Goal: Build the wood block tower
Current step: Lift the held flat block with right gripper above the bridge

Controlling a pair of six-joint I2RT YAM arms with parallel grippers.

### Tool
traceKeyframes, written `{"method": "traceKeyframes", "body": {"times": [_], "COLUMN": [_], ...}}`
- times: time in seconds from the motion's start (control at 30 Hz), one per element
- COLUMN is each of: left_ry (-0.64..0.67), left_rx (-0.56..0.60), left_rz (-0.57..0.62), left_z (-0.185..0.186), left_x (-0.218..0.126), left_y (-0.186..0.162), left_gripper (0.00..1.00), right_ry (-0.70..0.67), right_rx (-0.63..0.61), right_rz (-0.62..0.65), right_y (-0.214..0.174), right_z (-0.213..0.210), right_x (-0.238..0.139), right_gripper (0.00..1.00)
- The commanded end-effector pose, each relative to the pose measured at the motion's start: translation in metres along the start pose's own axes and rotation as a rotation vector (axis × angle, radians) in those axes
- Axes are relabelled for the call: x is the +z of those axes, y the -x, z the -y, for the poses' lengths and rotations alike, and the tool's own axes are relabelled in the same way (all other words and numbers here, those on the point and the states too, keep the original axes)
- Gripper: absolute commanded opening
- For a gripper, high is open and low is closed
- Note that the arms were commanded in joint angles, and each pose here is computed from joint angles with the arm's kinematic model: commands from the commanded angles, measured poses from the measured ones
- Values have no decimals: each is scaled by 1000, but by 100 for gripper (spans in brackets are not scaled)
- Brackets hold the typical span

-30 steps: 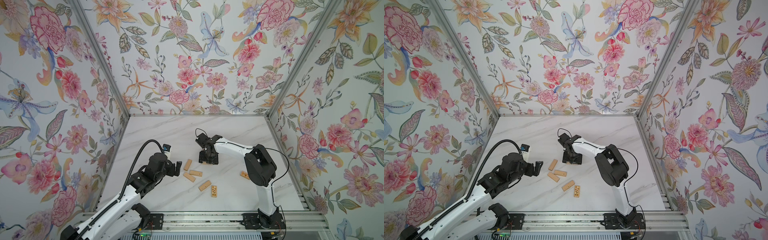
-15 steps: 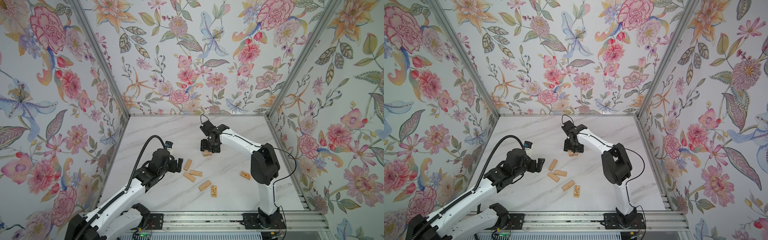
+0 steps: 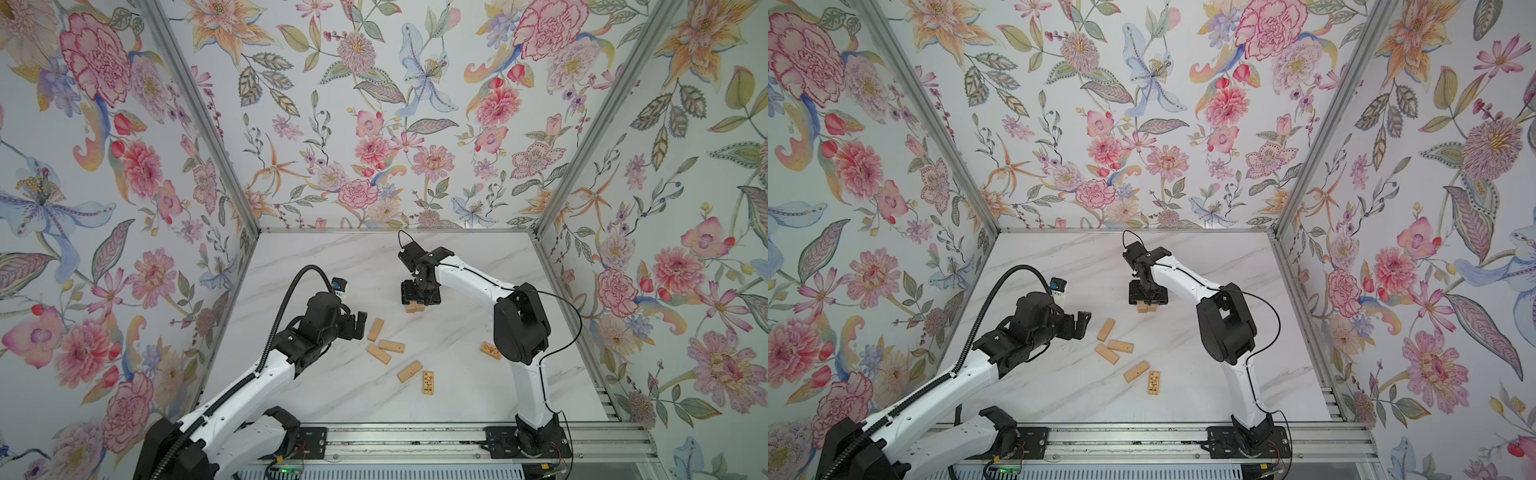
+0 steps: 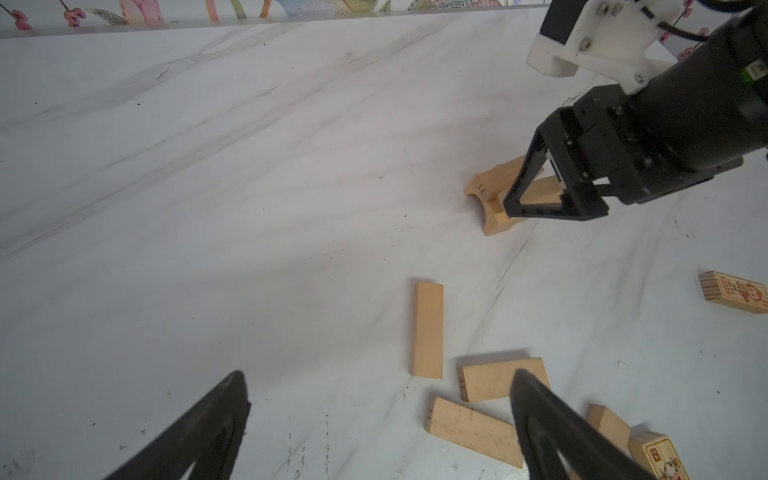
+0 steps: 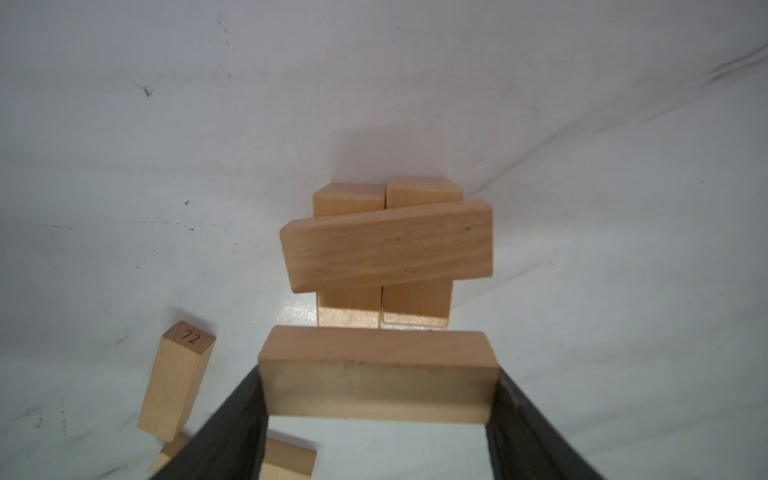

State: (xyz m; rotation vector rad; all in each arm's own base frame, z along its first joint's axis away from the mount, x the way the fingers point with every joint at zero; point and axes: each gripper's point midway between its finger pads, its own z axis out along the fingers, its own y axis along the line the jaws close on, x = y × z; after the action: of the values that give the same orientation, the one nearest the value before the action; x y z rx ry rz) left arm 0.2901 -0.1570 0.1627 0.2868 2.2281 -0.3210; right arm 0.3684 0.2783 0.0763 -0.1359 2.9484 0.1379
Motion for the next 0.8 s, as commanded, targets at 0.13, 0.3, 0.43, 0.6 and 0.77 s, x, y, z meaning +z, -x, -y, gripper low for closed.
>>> {"method": "traceKeyframes", "body": {"times": [0.13, 0.3, 0.43, 0.6, 0.77], "left_ry": [-21, -22, -23, -20, -18], "left_rx": [3, 3, 1, -2, -2], "left_rz": [39, 38, 37, 41, 39], "left_z": [3, 3, 3, 3, 3], "left_x": [0, 1, 2, 2, 3], "left_y": [19, 19, 20, 23, 23], "left_gripper": [99, 99, 99, 99, 99], "right_ry": [-7, -15, -21, -27, -25], "right_rx": [-36, -52, -32, -32, -34], "right_rz": [-46, -58, -63, -73, -78], "right_y": [-6, -8, -2, -2, -1], "right_z": [2, 4, 14, 19, 19], "right_x": [7, 13, 16, 21, 24], "right_gripper": [61, 61, 61, 62, 62]}}
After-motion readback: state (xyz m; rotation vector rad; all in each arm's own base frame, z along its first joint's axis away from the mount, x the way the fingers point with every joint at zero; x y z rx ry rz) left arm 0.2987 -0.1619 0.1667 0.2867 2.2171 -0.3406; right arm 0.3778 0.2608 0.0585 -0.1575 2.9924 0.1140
